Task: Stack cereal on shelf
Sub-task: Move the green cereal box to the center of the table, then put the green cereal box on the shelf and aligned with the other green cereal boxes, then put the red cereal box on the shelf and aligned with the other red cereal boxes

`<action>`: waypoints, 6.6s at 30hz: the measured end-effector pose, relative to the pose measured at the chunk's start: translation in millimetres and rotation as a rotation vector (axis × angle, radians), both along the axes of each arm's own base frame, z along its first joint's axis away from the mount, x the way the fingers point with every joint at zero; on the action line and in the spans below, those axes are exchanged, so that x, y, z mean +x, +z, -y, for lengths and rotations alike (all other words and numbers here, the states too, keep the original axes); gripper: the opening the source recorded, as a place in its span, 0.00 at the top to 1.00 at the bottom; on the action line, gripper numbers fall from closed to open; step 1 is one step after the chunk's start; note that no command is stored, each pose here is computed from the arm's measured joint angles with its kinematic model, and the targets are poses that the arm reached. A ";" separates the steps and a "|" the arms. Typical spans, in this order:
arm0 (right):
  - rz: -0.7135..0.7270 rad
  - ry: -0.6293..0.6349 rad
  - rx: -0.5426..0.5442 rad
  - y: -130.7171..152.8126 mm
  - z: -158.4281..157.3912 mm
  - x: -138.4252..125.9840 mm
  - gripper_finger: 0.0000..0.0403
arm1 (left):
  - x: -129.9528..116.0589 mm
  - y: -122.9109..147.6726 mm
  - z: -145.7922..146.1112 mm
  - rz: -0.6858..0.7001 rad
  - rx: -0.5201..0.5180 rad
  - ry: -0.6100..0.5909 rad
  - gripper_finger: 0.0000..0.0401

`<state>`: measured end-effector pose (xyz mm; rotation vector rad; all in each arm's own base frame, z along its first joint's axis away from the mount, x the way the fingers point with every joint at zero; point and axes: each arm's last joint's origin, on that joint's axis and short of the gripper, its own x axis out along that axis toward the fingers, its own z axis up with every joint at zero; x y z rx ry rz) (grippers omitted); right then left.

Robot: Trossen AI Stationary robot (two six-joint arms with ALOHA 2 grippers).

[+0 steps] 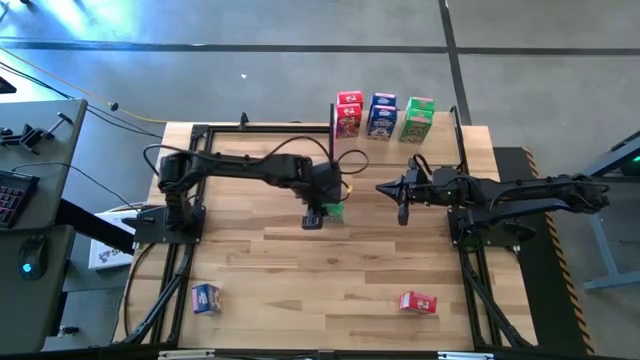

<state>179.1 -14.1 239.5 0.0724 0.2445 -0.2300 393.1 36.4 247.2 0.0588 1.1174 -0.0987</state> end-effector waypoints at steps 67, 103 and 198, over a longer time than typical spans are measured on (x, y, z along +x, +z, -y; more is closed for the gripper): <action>-0.665 0.177 0.063 -12.8 -25.6 169.5 0.27 | -146.1 -48.0 -13.9 0.976 -0.052 0.338 0.43; -0.868 0.101 -0.157 104.7 16.7 37.7 0.68 | -146.8 -54.7 -13.4 0.907 -0.045 0.332 0.43; -0.727 -0.283 0.119 117.6 46.6 -72.8 0.99 | -144.6 -47.5 -8.4 0.923 -0.133 0.348 1.00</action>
